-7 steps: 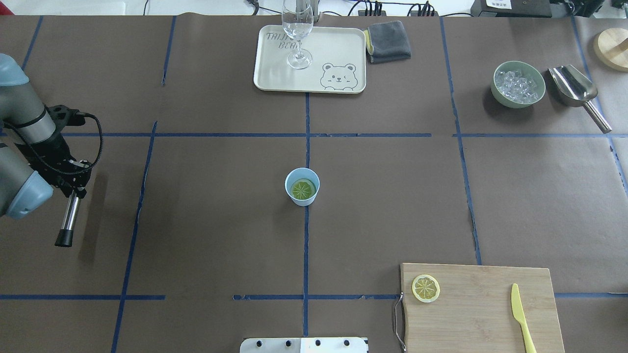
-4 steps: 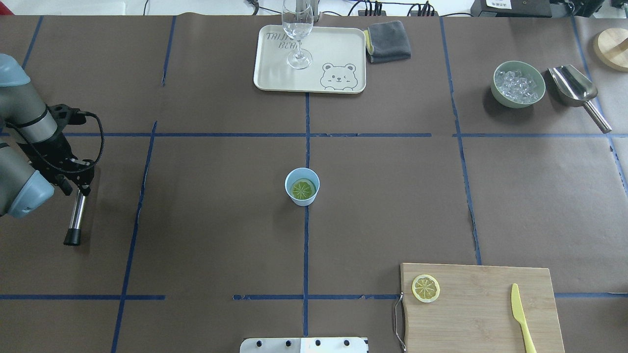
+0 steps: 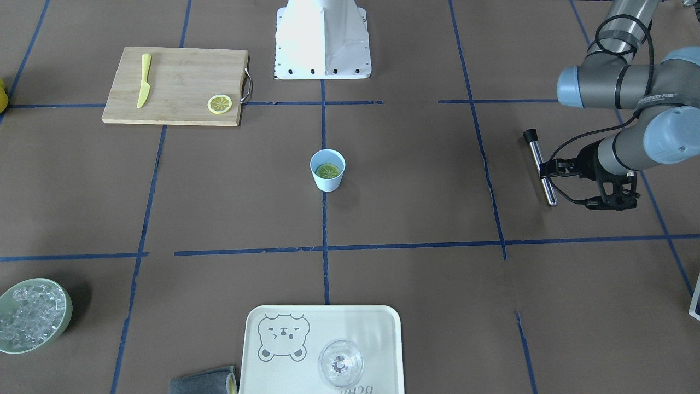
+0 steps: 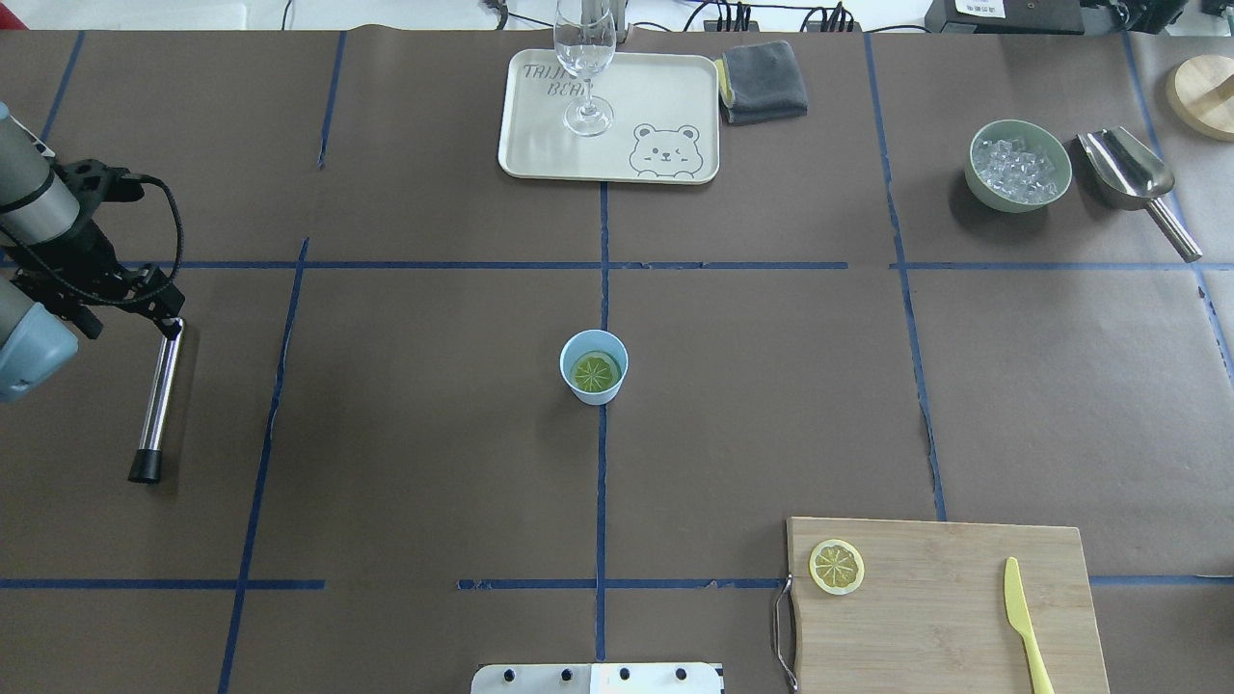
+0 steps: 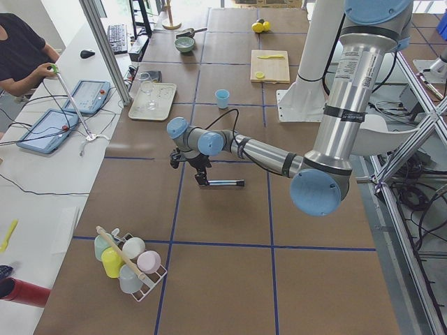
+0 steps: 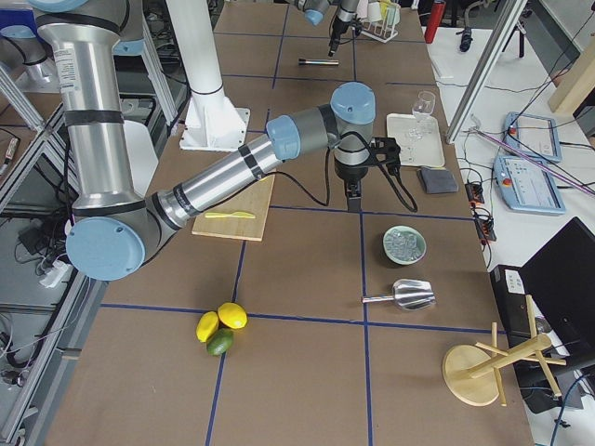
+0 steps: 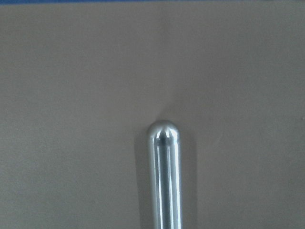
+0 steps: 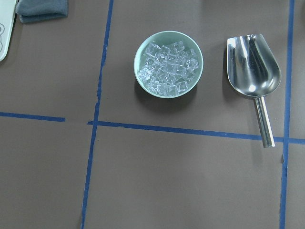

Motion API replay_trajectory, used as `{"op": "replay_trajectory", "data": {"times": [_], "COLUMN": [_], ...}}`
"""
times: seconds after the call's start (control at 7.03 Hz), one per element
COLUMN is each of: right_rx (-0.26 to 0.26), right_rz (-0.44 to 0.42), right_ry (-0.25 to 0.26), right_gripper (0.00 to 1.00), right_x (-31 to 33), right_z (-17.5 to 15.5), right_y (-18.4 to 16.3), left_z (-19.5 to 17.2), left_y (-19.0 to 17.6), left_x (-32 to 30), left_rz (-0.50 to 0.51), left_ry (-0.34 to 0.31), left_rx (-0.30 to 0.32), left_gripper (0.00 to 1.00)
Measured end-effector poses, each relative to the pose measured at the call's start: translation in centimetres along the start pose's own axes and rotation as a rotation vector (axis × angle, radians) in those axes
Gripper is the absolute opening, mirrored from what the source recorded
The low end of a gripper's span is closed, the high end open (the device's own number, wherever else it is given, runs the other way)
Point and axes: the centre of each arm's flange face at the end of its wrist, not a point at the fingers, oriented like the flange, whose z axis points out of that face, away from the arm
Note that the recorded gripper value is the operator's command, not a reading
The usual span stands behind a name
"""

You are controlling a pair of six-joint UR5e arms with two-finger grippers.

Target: Squeeze lemon into cup

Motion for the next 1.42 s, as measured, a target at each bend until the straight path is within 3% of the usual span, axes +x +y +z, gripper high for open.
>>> {"op": "replay_trajectory", "data": {"times": [0.28,0.57,1.0,1.42], "right_rx": [-0.012,-0.059,-0.113,-0.094], "right_rz": [0.032,0.084,0.043,0.011], "right_ry": [0.006,0.017,0.027,0.022], "right_gripper": [1.00,1.00,1.00,1.00], "right_x": [1.5,4.3,9.4,18.1], "right_z": [0.5,2.8,5.9,9.0], "right_y": [0.5,0.3,0.2,2.0], "left_z": [-7.5,-13.0,-16.7,-16.6], "left_y": [-0.9,-0.9,0.8,4.5], "left_x": [-1.4,-4.5,-12.8,-21.3], "left_rz": [0.005,0.099,0.163,0.166], "left_ry": [0.016,0.012,-0.019,-0.040], "left_rx": [0.142,0.240,0.306,0.308], "left_gripper": [1.00,1.00,1.00,1.00]}}
